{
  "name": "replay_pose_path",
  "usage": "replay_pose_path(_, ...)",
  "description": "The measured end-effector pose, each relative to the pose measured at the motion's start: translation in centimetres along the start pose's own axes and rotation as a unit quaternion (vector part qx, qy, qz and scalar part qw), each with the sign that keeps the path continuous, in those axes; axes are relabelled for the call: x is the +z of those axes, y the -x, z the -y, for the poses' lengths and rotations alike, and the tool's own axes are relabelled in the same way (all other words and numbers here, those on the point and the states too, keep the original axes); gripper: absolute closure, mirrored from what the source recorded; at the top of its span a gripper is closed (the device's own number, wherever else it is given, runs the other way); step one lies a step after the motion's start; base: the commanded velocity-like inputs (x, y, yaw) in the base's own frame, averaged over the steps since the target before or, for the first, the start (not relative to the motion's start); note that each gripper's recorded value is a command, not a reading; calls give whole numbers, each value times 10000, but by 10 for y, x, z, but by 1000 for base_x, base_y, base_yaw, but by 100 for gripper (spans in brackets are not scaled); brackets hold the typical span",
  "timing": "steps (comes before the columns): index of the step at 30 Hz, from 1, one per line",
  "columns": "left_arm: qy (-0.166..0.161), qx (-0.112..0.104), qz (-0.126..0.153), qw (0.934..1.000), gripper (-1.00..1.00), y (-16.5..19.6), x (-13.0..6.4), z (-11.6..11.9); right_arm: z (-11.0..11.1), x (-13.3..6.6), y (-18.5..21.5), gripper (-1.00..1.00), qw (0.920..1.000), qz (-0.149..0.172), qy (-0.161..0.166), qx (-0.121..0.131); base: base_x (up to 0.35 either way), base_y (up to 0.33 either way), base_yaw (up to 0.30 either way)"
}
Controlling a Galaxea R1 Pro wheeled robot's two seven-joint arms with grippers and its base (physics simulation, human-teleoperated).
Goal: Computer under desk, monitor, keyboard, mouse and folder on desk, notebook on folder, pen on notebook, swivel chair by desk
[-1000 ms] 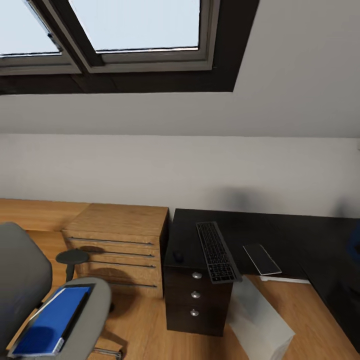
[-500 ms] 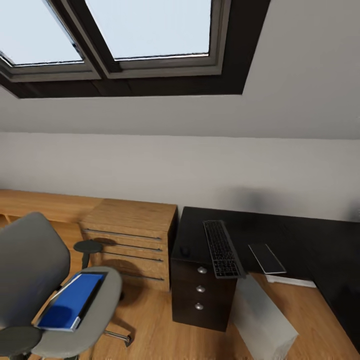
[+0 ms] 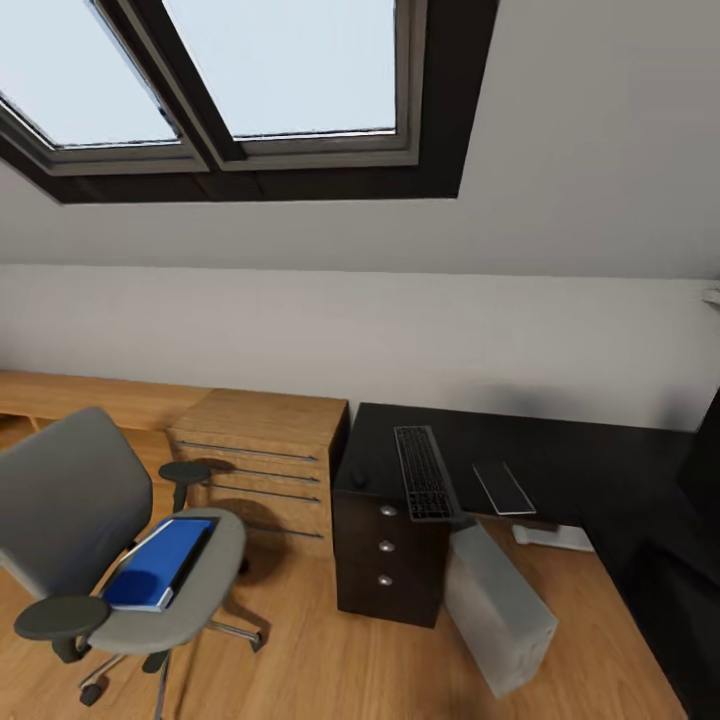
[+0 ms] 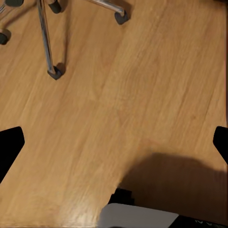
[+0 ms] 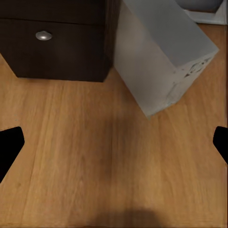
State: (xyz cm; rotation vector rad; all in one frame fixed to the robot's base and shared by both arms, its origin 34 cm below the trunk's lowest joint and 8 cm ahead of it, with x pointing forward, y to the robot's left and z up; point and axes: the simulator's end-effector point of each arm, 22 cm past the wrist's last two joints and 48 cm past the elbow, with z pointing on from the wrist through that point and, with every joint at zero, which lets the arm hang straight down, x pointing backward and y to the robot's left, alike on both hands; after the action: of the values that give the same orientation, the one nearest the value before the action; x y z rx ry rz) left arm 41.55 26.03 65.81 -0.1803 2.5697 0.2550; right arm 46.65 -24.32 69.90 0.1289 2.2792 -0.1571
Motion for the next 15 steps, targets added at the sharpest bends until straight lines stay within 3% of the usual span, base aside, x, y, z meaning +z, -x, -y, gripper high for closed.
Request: replay_pose_path(15,3,-4,3,10000,-100,2,-13,-3,1,-12,5,-100,10000,2,3,-4,-301,-190,0)
